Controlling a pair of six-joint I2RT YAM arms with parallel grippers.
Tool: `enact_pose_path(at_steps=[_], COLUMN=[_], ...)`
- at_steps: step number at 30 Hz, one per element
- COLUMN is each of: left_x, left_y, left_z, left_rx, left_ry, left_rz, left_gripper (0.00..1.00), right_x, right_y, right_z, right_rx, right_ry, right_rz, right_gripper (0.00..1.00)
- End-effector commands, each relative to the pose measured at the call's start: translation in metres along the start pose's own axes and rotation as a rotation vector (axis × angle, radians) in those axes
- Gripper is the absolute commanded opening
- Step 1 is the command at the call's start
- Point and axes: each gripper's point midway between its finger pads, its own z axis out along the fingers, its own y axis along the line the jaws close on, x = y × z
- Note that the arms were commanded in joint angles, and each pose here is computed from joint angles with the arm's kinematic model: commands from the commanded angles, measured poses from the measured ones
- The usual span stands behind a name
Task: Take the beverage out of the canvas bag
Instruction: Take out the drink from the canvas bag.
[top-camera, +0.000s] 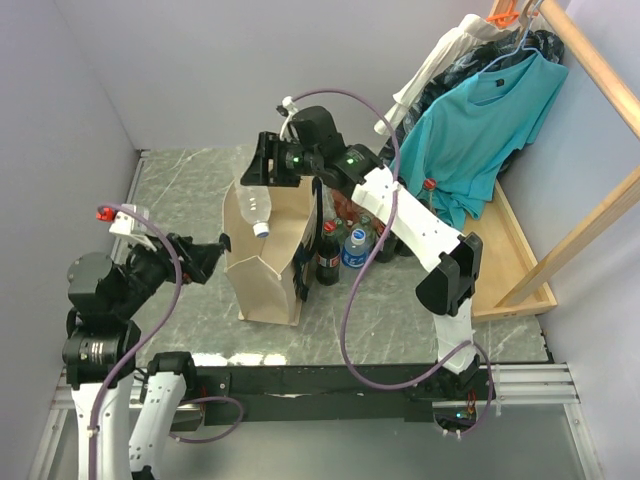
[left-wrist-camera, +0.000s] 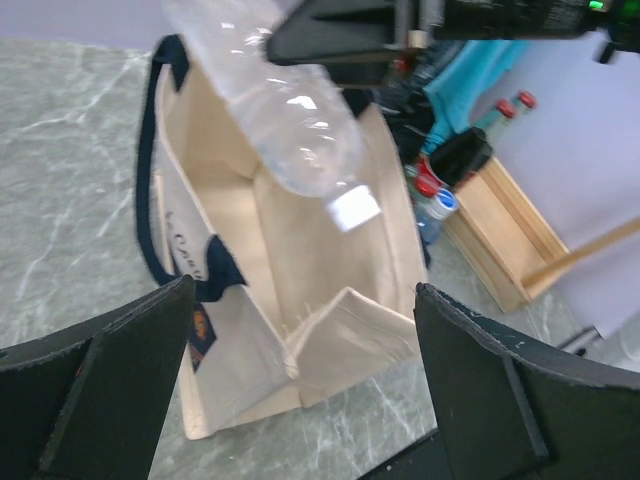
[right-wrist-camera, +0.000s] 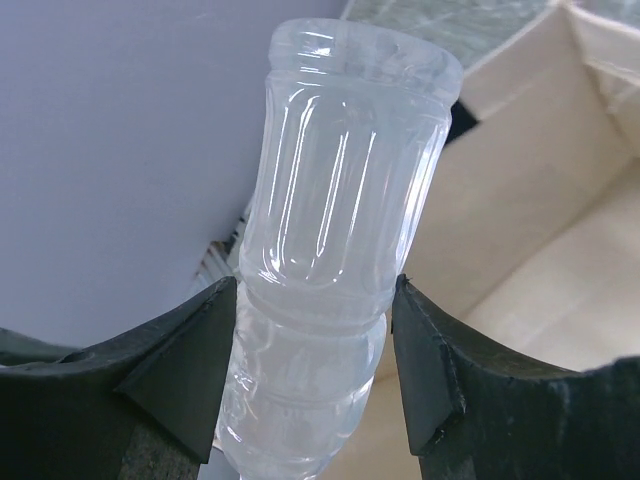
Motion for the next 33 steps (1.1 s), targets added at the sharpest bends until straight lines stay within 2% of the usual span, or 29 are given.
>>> enact_pose_path(at_steps=[1, 8, 15, 20, 25, 33], left_x=[0.004, 0.003, -0.013, -0.006, -0.006, 0.013], left_y=[-0.018, -0.033, -0.046, -0.038, -0.029, -0.024], left_z=[-0.004, 0.0, -0.002, 0.014, 0.024, 0.045], left_rx=[0.095, 0.193, 0.186, 0.143, 0.123, 0.175], left_ry=[0.008, 0.018, 0.046, 0.167, 0.158, 0.227], left_rz=[0.028, 0.015, -0.152, -0.273, -0.289, -0.36], left_gripper=[0.96, 0.96, 0.96, 0.96, 0.96, 0.99], right_x=[-0.042, -0.042, -0.042, -0.042, -0.055, -0.073], right_y=[0.076, 0.081, 0.081, 0.085, 0.091, 0.1], right_z=[-0.037, -0.039, -0.038, -0.036, -0.04, -0.049], right_rx=[-0.211, -0.215, -0.217, -0.23, -0.222, -0.222], right_ry=[-0.172, -0.183, -0.214, -0.232, -0.278, -0.348], right_rz=[-0.036, -0.067, -0.087, -0.101, -0.12, -0.132], right_gripper=[0.0, 0.0, 0.0, 0.0, 0.0, 0.0])
